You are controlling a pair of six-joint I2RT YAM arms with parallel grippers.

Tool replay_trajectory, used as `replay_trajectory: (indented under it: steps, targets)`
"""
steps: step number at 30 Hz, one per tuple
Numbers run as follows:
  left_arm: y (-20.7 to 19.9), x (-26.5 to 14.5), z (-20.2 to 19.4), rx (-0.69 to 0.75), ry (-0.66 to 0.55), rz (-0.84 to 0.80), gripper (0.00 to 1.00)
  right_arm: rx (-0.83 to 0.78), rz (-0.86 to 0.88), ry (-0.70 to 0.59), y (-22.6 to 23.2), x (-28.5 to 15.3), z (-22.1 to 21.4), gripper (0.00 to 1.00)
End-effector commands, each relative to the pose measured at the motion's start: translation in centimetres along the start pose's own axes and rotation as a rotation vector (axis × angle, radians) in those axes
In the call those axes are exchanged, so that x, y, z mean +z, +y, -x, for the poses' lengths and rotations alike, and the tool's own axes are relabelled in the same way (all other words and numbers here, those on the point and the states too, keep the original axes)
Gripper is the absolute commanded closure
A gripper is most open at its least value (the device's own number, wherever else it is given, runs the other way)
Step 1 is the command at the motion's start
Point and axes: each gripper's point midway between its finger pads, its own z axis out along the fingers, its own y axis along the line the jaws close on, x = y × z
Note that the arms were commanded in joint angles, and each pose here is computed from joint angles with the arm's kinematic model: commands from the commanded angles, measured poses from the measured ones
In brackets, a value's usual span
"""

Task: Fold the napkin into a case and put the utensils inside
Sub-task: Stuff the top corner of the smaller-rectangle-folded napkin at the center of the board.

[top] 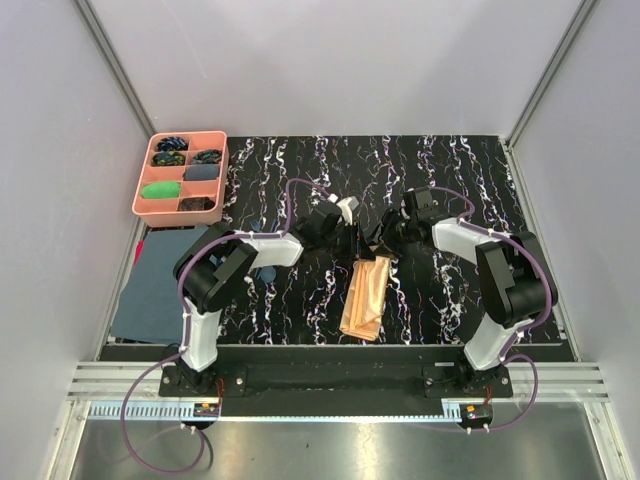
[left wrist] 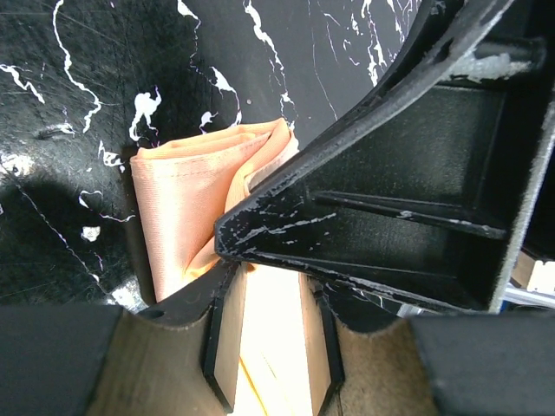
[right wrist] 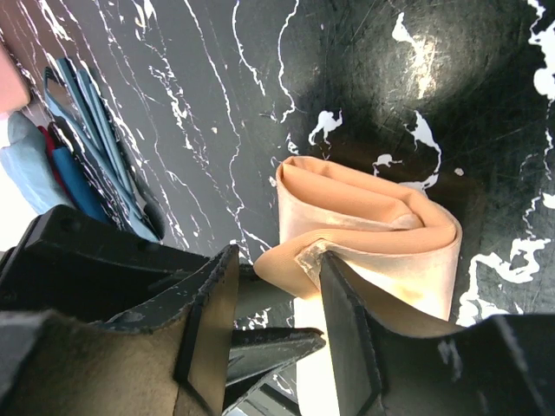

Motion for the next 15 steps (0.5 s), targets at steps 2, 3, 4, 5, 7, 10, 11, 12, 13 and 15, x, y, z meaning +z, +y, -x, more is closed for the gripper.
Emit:
replay_trajectory:
  steps: [2, 3, 4, 5, 7, 10, 11, 12, 13, 15]
  targets:
    - [-1.8, 0.0, 1.1, 0.051, -0.035, -0.066, 0.67, -0.021, 0.024, 0.04, 0.3, 0.6, -0.4, 0.54]
    - [-1.9, 0.0, 1.1, 0.054, -0.036, -0.067, 0.67, -0.022, 0.022, 0.044, 0.2, 0.7, -0.4, 0.55]
    - [-2.0, 0.0, 1.1, 0.058, -0.034, -0.069, 0.67, -0.021, 0.022, 0.042, 0.3, 0.8, -0.3, 0.56]
    - [-1.9, -0.1, 1.2, 0.064, -0.032, -0.065, 0.67, -0.023, 0.024, 0.04, 0.4, 0.8, -0.2, 0.57]
    - [-2.0, -0.1, 1.4, 0.072, -0.032, -0.062, 0.67, -0.025, 0.03, 0.043, 0.6, 0.8, -0.2, 0.68]
    - [-1.9, -0.4, 1.5, 0.085, -0.036, -0.045, 0.67, -0.033, 0.043, 0.046, 0.9, 0.7, -0.1, 0.84]
    - [-2.1, -0.7, 1.6, 0.088, -0.04, -0.046, 0.67, -0.033, 0.047, 0.042, 1.1, 0.6, -0.1, 0.92]
    - [-2.2, -1.0, 1.7, 0.089, -0.044, -0.046, 0.66, -0.035, 0.052, 0.031, 1.3, 0.3, 0.1, 0.94]
    - [-2.1, -1.4, 1.7, 0.093, -0.054, -0.032, 0.65, -0.033, 0.049, 0.03, 1.2, 0.2, -0.1, 0.96]
    - [-2.8, -2.8, 2.5, 0.13, -0.08, -0.015, 0.64, -0.037, 0.054, 0.017, 1.5, -0.4, 0.0, 1.0]
